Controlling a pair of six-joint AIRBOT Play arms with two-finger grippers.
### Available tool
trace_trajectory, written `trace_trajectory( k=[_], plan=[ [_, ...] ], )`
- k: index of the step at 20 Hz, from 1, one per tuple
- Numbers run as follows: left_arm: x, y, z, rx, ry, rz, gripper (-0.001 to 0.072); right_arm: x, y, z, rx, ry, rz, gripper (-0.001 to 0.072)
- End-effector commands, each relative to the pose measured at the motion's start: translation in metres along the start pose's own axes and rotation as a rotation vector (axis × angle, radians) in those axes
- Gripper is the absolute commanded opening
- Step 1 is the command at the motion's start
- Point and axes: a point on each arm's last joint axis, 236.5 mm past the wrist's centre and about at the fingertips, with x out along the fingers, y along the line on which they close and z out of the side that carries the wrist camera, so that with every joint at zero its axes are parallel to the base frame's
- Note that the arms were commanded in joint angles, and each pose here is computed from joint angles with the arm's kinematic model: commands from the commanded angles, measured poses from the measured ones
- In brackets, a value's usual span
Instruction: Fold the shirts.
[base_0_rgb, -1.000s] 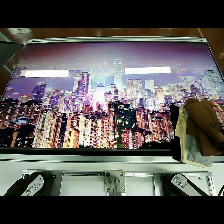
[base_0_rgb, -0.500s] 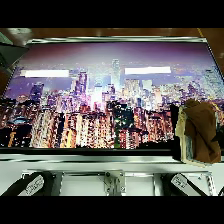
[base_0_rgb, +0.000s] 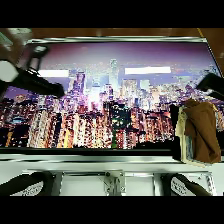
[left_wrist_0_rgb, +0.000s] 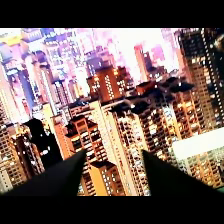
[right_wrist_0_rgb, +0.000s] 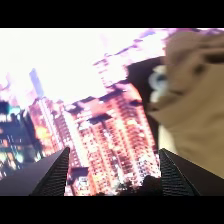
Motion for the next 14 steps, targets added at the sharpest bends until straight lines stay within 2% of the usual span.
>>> trace_trajectory(
  k=[1,7,14],
  plan=[
    [0.043,-0.024,-0.021,0.066,0.160,0.095,0.0701,0.041,0.070,-0.025,-0.208,0.122,-0.005,0.0683],
    [0.056,-0.020,-0.025,0.036,0.192,0.102,0.0698,0.068,0.125,-0.060,-0.368,0.226,0.032,0.0682],
    [0.057,-0.020,-0.025,0.034,0.195,0.102,0.0698,0.067,0.137,-0.065,-0.385,0.230,0.057,0.0682]
  ],
)
